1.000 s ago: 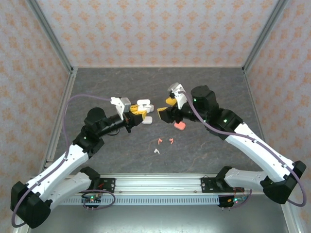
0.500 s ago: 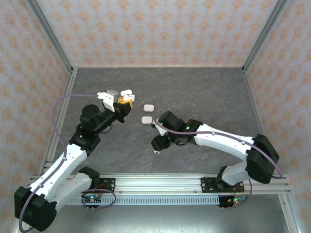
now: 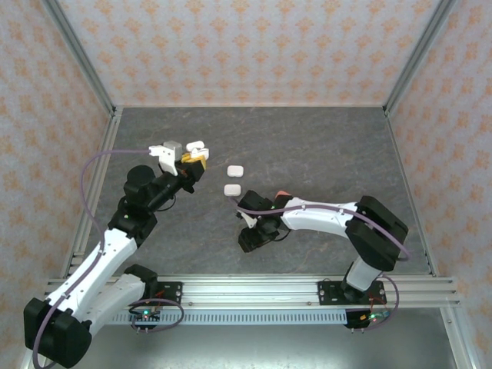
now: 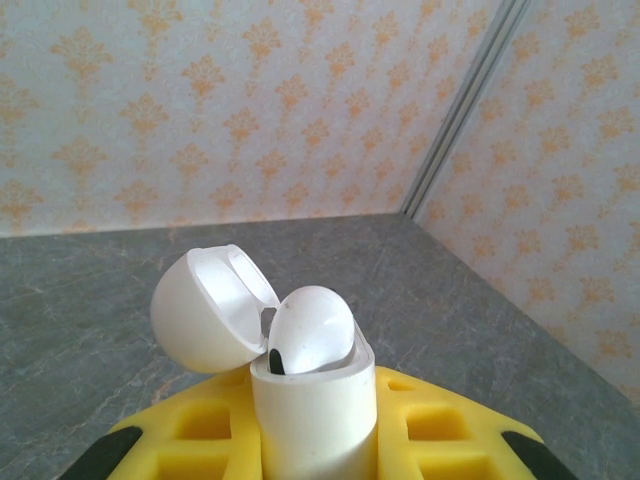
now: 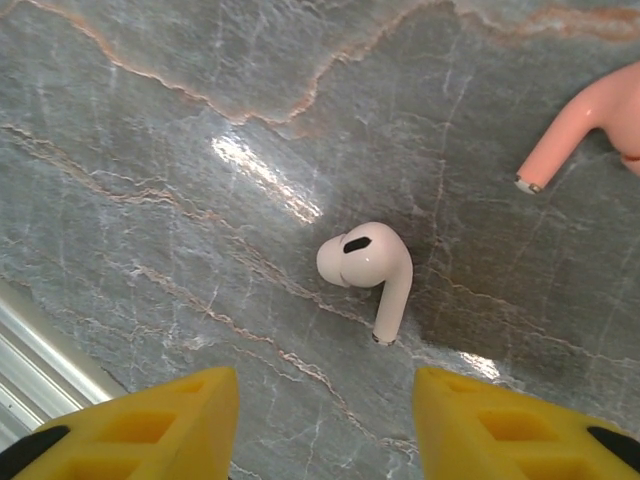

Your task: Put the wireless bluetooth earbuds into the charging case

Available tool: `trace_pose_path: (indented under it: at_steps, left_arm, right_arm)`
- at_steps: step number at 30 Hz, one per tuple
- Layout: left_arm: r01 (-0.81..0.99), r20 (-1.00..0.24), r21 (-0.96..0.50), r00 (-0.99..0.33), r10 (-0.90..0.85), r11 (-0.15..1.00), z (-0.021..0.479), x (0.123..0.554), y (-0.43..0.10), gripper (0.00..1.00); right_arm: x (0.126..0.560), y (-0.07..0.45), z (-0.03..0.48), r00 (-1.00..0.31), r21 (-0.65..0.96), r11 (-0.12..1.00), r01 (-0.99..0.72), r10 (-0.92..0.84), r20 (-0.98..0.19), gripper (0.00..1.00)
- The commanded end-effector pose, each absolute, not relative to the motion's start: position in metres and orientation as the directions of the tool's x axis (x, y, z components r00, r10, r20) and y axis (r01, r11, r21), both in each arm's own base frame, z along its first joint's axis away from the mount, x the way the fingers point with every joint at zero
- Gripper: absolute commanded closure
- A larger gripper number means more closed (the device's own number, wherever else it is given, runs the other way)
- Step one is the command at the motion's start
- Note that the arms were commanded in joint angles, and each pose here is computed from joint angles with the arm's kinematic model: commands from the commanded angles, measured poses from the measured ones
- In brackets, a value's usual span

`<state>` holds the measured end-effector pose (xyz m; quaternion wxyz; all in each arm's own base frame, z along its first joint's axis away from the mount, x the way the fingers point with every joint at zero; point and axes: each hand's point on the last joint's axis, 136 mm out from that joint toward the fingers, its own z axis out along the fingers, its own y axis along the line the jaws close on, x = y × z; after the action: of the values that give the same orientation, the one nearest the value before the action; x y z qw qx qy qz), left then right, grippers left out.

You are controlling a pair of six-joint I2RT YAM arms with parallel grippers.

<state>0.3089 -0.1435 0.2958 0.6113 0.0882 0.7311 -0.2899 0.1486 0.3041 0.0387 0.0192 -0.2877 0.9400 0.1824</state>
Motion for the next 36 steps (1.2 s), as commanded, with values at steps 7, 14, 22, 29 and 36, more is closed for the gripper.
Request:
trace_pose_path:
  at_steps: [7, 14, 22, 29, 36]
  left_arm:
    - [0.495, -0.953, -0.297, -0.203, -0.223, 0.817, 0.308, 0.304, -0.141, 1.00]
    - [0.491, -0.953, -0.298, -0.206, -0.224, 0.818, 0.307, 0.304, -0.141, 1.00]
    - [0.487, -0.953, -0.297, -0.206, -0.223, 0.821, 0.306, 0.303, -0.140, 1.00]
    - [0.485, -0.953, -0.295, -0.208, -0.219, 0.823, 0.305, 0.302, -0.139, 1.00]
    - [0.484, -0.956, -0.286, -0.202, -0.212, 0.827, 0.306, 0.300, -0.138, 1.00]
  right_arm:
    - [0.153, 0.307, 0.030, -0.839, 0.305, 0.785, -0.540, -0.530, -0.121, 0.51]
    - [0.150, 0.318, 0.031, -0.826, 0.338, 0.758, -0.559, -0.547, -0.140, 0.52]
    - [0.147, 0.330, 0.029, -0.810, 0.353, 0.735, -0.578, -0.568, -0.144, 0.52]
    - [0.147, 0.336, 0.036, -0.801, 0.362, 0.720, -0.592, -0.576, -0.163, 0.53]
    - [0.155, 0.319, 0.053, -0.768, 0.266, 0.721, -0.640, -0.614, -0.182, 0.52]
